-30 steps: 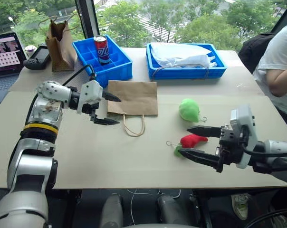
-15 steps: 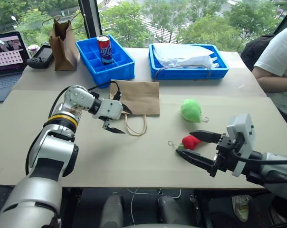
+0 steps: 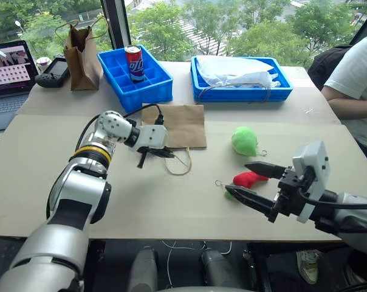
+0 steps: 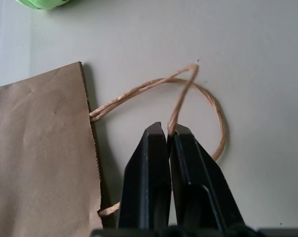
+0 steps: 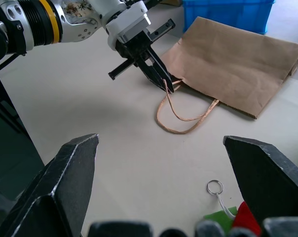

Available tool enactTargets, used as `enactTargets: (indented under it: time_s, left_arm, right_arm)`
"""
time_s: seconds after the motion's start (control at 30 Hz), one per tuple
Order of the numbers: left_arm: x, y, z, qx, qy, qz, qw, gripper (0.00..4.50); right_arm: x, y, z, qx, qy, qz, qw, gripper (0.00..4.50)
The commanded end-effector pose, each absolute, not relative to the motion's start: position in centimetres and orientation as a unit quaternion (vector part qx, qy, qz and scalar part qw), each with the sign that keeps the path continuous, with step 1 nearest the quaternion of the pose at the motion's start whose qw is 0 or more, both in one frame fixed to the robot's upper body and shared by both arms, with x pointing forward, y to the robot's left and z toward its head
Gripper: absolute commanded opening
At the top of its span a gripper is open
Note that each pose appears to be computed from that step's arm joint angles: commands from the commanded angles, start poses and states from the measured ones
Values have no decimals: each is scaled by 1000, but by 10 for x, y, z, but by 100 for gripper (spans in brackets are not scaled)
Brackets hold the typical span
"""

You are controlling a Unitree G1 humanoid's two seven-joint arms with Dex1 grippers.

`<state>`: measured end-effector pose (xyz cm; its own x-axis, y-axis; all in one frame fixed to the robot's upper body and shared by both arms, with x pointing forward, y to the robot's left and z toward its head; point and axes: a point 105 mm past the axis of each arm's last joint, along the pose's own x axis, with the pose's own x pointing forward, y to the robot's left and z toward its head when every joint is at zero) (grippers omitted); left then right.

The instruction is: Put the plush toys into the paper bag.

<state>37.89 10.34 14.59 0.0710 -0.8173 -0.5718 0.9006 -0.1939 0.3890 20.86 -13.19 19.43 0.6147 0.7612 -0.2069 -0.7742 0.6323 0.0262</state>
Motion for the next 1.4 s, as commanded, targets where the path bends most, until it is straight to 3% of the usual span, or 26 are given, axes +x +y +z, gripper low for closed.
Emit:
enactTargets:
  time_s: [0.03,0.23,0.37,0.4,0.5,0.8,1.23,1.4]
  left_arm:
    - [374,90,178,263,29,-708,655,4]
    - [332,73,198,121,73,-761,633,4]
    - [313,57,217,32,107,-758,643,4]
    - [308,55,218,22,116,-758,642,0]
    - [302,49,224,-14,126,-749,651,0]
    - [311,49,220,-58,146,-707,690,0]
    - [314,45,240,-208,154,-680,685,0]
    - [326,52,254,-244,140,-655,701,0]
  right_arm:
    - [201,-128,191,-28,100,434,895,450]
    - [197,-119,173,10,117,425,897,450]
    - [206,-115,163,16,119,402,908,450]
    - [210,-115,160,16,117,392,912,398]
    - [223,-110,154,17,110,370,922,317]
    - [266,-87,140,10,76,336,939,4]
    - [306,-74,108,-13,66,322,944,1]
    - [309,-67,68,-62,120,348,928,1]
